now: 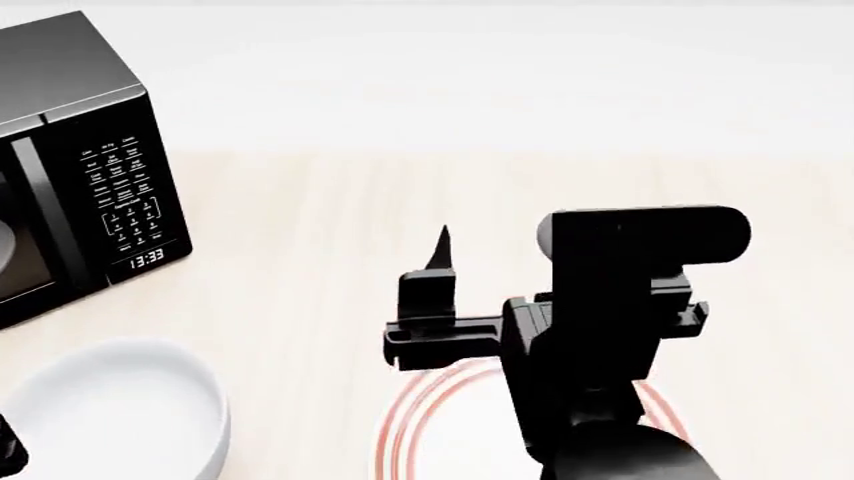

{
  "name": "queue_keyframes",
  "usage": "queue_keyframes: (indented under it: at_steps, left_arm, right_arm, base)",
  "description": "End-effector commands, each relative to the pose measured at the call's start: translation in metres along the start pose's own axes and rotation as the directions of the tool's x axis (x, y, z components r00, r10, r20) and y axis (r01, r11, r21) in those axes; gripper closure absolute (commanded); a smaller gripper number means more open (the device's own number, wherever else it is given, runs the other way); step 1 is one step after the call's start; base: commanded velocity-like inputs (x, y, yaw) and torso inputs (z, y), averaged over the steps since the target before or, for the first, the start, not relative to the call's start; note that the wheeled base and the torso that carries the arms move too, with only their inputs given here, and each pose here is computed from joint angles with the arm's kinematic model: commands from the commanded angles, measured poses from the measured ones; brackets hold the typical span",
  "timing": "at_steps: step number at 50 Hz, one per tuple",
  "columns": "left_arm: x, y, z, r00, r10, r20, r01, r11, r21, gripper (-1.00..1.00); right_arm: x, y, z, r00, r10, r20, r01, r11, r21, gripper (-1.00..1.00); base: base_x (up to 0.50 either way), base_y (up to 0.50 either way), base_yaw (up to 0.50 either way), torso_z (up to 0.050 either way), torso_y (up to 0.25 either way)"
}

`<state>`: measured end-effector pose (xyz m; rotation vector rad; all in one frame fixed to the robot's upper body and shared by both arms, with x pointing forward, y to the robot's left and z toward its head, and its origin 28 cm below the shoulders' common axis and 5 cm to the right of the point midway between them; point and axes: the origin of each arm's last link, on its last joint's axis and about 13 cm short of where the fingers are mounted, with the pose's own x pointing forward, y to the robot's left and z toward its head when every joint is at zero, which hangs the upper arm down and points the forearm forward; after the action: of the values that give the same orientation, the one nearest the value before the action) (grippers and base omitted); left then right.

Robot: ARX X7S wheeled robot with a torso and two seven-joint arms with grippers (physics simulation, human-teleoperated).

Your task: Put the white bowl to the right of the plate.

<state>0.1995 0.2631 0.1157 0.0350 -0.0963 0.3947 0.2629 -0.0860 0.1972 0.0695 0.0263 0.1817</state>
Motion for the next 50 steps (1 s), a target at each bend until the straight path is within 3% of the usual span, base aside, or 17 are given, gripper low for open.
queue_keyframes:
  at_steps: [1,2,4,8,10,12,14,18,25,38,50]
  left_arm:
    - [-0.007,0.029,-0.019,0.987,0.157,-0.015,-0.157,0.988,0.014,-1.0]
    - [-0.006,0.03,-0.021,0.986,0.164,-0.024,-0.163,0.987,0.01,-1.0]
    - [-0.004,0.031,-0.022,0.984,0.178,-0.031,-0.178,0.984,0.009,-1.0]
    - [-0.004,0.033,-0.022,0.982,0.186,-0.032,-0.186,0.983,0.006,-1.0]
    - [-0.005,0.035,-0.021,0.981,0.191,-0.027,-0.191,0.982,0.004,-1.0]
    - [-0.006,0.035,-0.021,0.981,0.193,-0.025,-0.193,0.981,0.005,-1.0]
    - [-0.006,0.036,-0.021,0.98,0.196,-0.024,-0.196,0.981,0.005,-1.0]
    - [-0.005,0.037,-0.021,0.98,0.199,-0.029,-0.199,0.98,0.003,-1.0]
    - [-0.007,0.039,-0.021,0.978,0.207,-0.026,-0.207,0.978,0.0,-1.0]
    - [-0.008,0.043,-0.019,0.975,0.222,-0.018,-0.222,0.975,-0.004,-1.0]
    - [-0.01,0.045,-0.019,0.974,0.225,-0.014,-0.225,0.974,-0.007,-1.0]
  right_arm:
    - [0.022,0.024,0.047,0.997,0.078,0.01,-0.078,0.997,-0.022,-1.0]
    - [0.024,0.03,0.05,0.994,0.109,-0.026,-0.11,0.993,-0.038,-1.0]
    - [0.028,0.04,0.057,0.994,0.071,-0.082,-0.072,0.997,-0.014,-1.0]
    - [0.033,0.063,0.07,0.979,0.163,-0.119,-0.165,0.986,-0.008,-1.0]
    - [0.038,0.072,0.076,0.985,0.133,-0.107,-0.136,0.991,-0.02,-1.0]
    - [0.042,0.08,0.081,0.975,0.169,-0.147,-0.167,0.986,0.027,-1.0]
    - [0.047,0.087,0.084,0.981,0.139,-0.137,-0.139,0.99,0.009,-1.0]
    - [0.058,0.101,0.083,0.969,0.127,-0.21,-0.122,0.992,0.033,-1.0]
    - [0.075,0.127,0.078,0.904,0.135,-0.407,-0.121,0.991,0.059,-1.0]
    - [0.095,0.142,0.049,0.849,0.049,-0.527,-0.048,0.999,0.015,-1.0]
    - [0.091,0.149,0.027,0.822,0.015,-0.569,-0.051,0.997,-0.049,-1.0]
  base:
    - [0.0,0.0,0.0,0.0,0.0]
    - [0.0,0.0,0.0,0.0,0.0]
    - [0.0,0.0,0.0,0.0,0.0]
    - [0.0,0.0,0.0,0.0,0.0]
    - [0.0,0.0,0.0,0.0,0.0]
    - [0.0,0.0,0.0,0.0,0.0]
    - [0.0,0.0,0.0,0.0,0.0]
    - [0.0,0.0,0.0,0.0,0.0]
    - [0.0,0.0,0.0,0.0,0.0]
    - [0.0,0.0,0.0,0.0,0.0]
    - [0.0,0.0,0.0,0.0,0.0]
